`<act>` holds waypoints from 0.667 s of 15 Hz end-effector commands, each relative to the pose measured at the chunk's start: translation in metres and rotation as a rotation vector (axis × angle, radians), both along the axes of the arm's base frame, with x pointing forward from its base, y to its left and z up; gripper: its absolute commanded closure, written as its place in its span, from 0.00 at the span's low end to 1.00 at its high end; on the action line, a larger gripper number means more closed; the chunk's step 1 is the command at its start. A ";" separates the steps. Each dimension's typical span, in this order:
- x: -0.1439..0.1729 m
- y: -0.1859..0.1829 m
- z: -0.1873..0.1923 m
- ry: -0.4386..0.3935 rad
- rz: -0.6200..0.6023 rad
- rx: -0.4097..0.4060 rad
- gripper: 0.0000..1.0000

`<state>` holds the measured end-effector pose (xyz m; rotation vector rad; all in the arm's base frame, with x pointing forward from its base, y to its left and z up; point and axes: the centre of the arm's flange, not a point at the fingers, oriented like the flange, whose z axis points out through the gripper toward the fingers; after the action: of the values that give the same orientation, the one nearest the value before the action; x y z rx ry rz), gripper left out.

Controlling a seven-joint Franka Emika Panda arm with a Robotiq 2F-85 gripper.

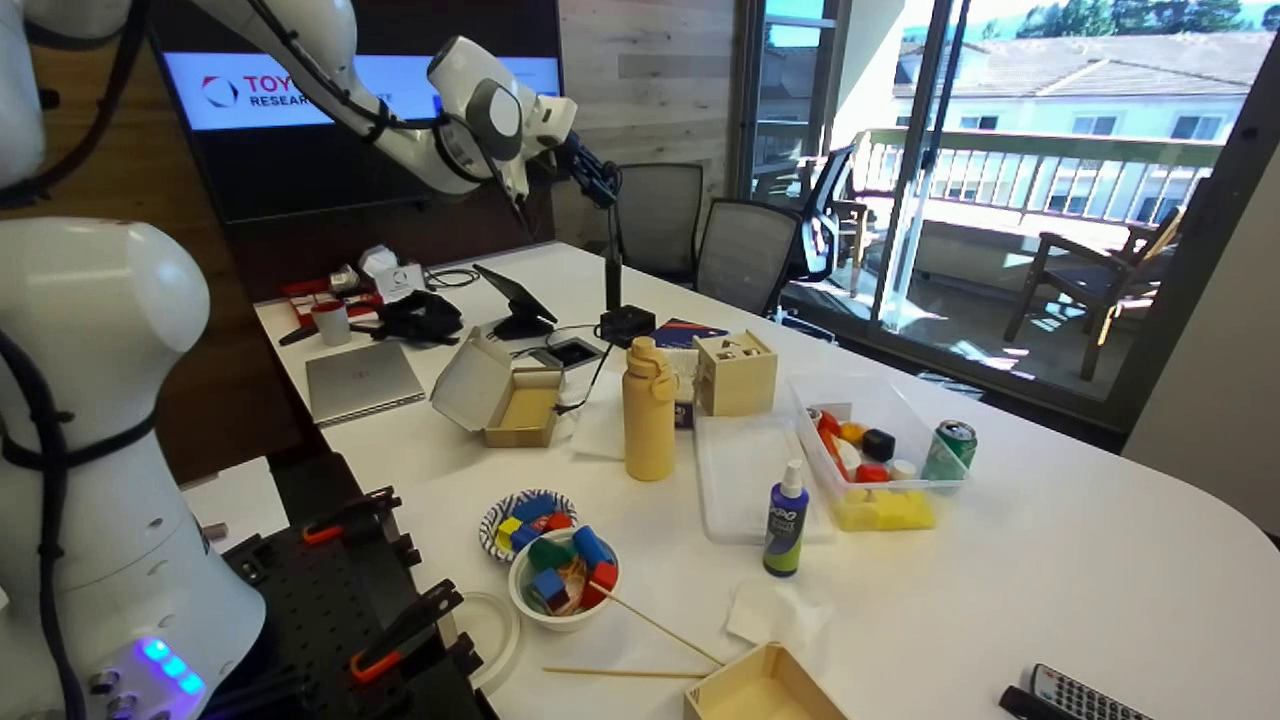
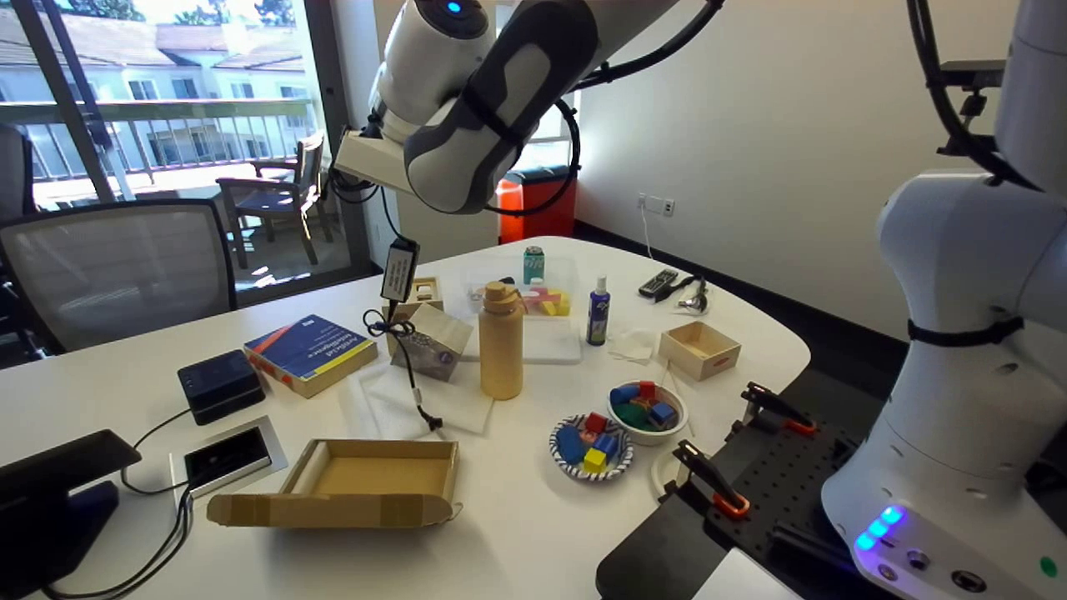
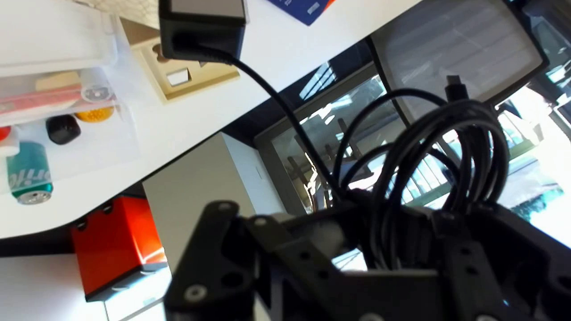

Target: Open the box on the table then remove the contents inside it

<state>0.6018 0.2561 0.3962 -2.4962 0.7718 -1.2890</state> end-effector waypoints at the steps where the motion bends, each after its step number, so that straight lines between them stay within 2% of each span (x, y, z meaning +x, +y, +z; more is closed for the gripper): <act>1: -0.024 0.009 0.017 -0.051 -0.018 -0.057 1.00; 2: -0.025 0.011 0.011 -0.043 -0.015 -0.074 1.00; 6: -0.032 0.020 -0.059 0.078 -0.001 -0.139 1.00; 10: -0.035 0.010 -0.125 0.182 -0.046 -0.203 1.00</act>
<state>0.5598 0.2750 0.2956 -2.7386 0.7455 -1.2443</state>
